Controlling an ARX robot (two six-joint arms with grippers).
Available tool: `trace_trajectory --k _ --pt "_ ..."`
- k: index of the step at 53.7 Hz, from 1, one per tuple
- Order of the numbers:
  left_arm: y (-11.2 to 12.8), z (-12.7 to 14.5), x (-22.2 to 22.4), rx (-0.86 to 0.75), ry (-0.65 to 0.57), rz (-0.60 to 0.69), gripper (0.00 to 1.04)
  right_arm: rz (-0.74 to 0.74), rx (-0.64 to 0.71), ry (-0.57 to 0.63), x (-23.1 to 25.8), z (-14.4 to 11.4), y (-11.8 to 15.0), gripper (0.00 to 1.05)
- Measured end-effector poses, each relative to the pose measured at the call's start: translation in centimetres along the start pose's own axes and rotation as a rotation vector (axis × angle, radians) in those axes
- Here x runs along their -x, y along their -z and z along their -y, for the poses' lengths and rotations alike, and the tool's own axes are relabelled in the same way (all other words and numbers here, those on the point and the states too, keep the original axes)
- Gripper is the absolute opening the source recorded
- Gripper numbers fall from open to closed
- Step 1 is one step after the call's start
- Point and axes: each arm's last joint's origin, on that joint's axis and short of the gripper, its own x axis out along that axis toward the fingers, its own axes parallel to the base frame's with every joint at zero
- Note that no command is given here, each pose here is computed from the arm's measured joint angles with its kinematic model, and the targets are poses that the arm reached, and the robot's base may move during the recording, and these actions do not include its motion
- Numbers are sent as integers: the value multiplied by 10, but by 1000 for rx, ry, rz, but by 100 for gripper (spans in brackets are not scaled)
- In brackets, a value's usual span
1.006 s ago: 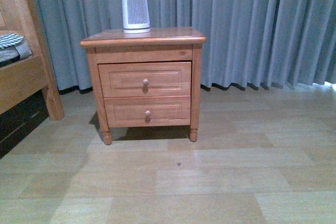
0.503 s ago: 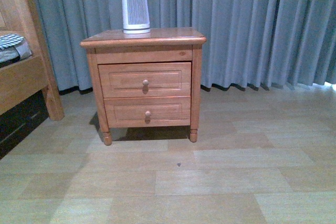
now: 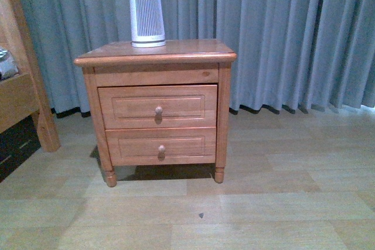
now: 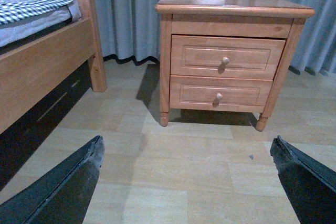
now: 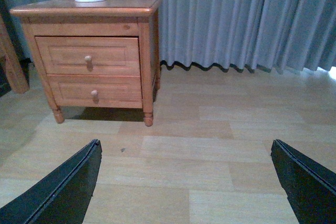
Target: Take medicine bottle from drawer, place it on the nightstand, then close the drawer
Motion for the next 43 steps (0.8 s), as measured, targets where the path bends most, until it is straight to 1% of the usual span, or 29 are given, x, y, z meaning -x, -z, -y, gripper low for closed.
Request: trace_trajectory --k 43 --pt "0 0 0 3 2 -2 98 0 0 0 0 0 0 98"
